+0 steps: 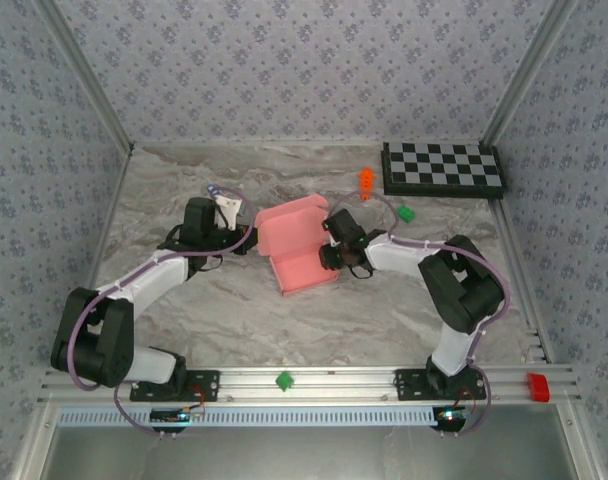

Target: Fold the paper box

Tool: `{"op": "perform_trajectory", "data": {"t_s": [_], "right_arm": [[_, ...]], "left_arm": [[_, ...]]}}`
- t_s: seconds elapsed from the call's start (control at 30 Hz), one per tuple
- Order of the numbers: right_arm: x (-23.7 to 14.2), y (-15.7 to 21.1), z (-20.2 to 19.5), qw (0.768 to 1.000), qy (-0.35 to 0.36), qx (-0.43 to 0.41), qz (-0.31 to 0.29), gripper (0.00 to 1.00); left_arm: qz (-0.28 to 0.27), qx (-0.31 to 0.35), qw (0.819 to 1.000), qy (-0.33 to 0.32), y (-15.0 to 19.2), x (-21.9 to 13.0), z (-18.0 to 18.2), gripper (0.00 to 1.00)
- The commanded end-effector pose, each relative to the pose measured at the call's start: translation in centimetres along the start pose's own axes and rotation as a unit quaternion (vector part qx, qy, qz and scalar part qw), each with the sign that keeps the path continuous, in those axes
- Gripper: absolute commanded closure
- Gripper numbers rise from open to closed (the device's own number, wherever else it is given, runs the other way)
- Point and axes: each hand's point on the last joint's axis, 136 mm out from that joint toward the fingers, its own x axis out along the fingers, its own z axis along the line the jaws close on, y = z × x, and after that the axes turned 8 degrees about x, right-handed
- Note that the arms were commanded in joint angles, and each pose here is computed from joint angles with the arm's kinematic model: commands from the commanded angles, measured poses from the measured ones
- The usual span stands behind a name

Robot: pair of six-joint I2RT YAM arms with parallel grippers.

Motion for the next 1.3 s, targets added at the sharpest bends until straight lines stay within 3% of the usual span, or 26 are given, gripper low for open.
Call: {"op": "perform_trajectory", "data": {"t_s": [0.0,0.3,0.67,0.97,1.27], "right_arm": [[0.1,-0.1,-0.8,0.999,0.034,-0.012,0.003,0.64],[0.3,-0.3,-1.0,0.999,0.052,-0.008,-0.002,0.66],[0.5,0.3,-2.5,0.995,0.098,-0.006,0.009,0.76],[0.2,1.0,-3.0,0.990,0.137,-0.040,0.018,0.85],[0.4,2.2,-3.3,0.981,0.170,-0.081,0.047,0.86]], "left_arm": [[-0.011,0.006,1.000,0.008,-0.7,0.1,-0.5,1.00],[-0.010,0.001,1.000,0.011,-0.7,0.3,-0.4,1.00],[-0.003,-0.001,1.000,0.014,-0.6,0.6,-0.4,1.00],[0.001,-0.004,1.000,0.017,-0.6,1.0,-0.4,1.00],[0.006,0.004,1.000,0.018,-0.9,1.3,-0.3,1.00]]}}
